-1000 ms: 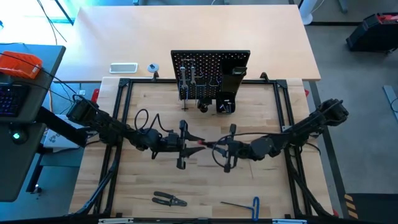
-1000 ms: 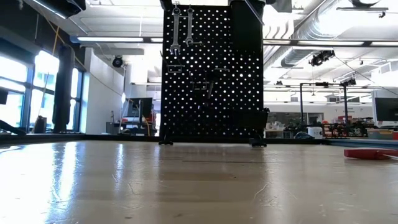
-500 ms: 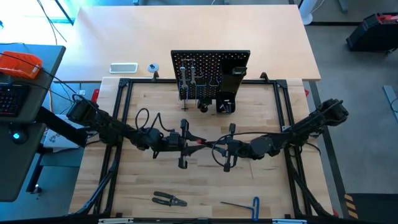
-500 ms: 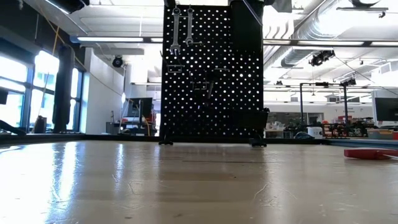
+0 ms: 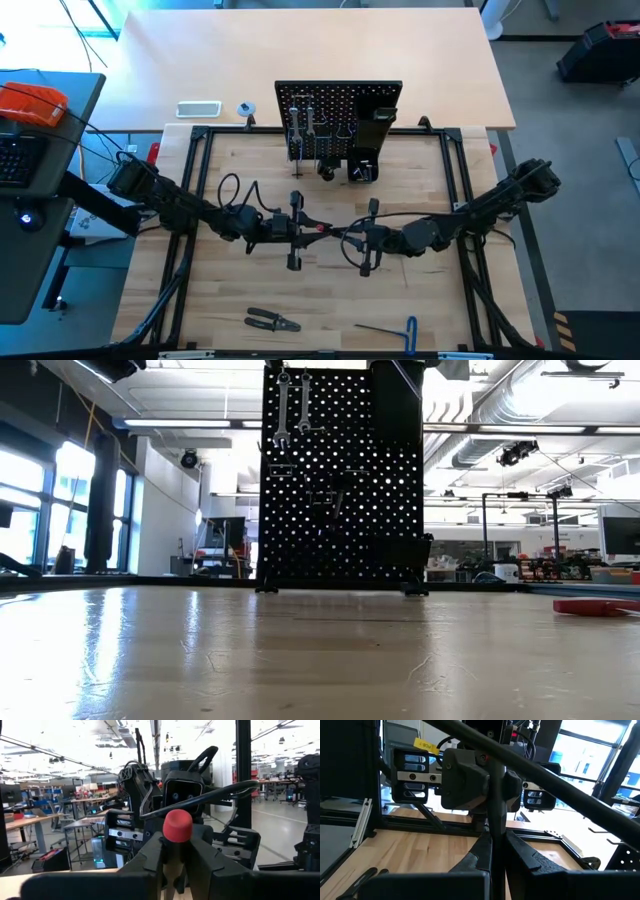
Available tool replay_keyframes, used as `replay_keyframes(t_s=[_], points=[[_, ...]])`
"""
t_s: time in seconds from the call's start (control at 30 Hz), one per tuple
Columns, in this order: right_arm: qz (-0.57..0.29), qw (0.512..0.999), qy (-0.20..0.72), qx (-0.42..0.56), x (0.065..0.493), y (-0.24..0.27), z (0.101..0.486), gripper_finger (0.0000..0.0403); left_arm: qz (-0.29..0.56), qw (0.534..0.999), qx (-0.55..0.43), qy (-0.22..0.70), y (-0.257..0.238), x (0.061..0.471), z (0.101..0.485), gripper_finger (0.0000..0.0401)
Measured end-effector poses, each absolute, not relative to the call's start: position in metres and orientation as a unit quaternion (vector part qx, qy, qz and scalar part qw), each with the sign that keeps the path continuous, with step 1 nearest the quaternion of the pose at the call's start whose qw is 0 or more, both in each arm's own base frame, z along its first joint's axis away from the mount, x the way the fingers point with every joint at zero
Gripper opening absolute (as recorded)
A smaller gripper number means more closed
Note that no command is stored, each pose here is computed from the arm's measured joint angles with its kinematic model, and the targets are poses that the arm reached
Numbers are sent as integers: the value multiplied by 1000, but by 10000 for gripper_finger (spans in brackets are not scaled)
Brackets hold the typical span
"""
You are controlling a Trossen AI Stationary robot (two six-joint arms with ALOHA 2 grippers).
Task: Hang tools onto peg board
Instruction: Put the black nut into the top peg board bin
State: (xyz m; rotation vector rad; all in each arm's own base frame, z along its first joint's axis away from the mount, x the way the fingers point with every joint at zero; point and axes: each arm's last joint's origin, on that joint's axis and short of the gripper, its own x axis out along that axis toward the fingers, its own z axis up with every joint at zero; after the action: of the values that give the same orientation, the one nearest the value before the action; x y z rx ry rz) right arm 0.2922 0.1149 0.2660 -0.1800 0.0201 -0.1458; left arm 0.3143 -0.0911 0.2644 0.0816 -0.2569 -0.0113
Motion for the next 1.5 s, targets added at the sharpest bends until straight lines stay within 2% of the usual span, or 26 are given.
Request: replay_keyframes(t_s=[0.2, 0.43, 0.6, 0.97, 1.2, 1.5], points=[[-81, 992, 11, -98, 289, 120, 266, 25, -9, 990, 49, -129, -92, 314, 264, 45], [-141, 983, 11, -117, 281, 131, 269, 93, -7, 988, 56, -142, -92, 313, 271, 45], [-181, 974, 18, -137, 273, 141, 270, 121, -6, 985, 83, -154, -94, 317, 284, 45], [-266, 946, 43, -179, 248, 167, 271, 126, -3, 981, 163, -103, -98, 331, 330, 45], [-278, 937, 48, -205, 232, 184, 275, 126, 34, 973, 219, -60, -94, 339, 359, 45], [-284, 930, 62, -223, 216, 199, 274, 126, 92, 958, 271, -28, -74, 341, 416, 45]])
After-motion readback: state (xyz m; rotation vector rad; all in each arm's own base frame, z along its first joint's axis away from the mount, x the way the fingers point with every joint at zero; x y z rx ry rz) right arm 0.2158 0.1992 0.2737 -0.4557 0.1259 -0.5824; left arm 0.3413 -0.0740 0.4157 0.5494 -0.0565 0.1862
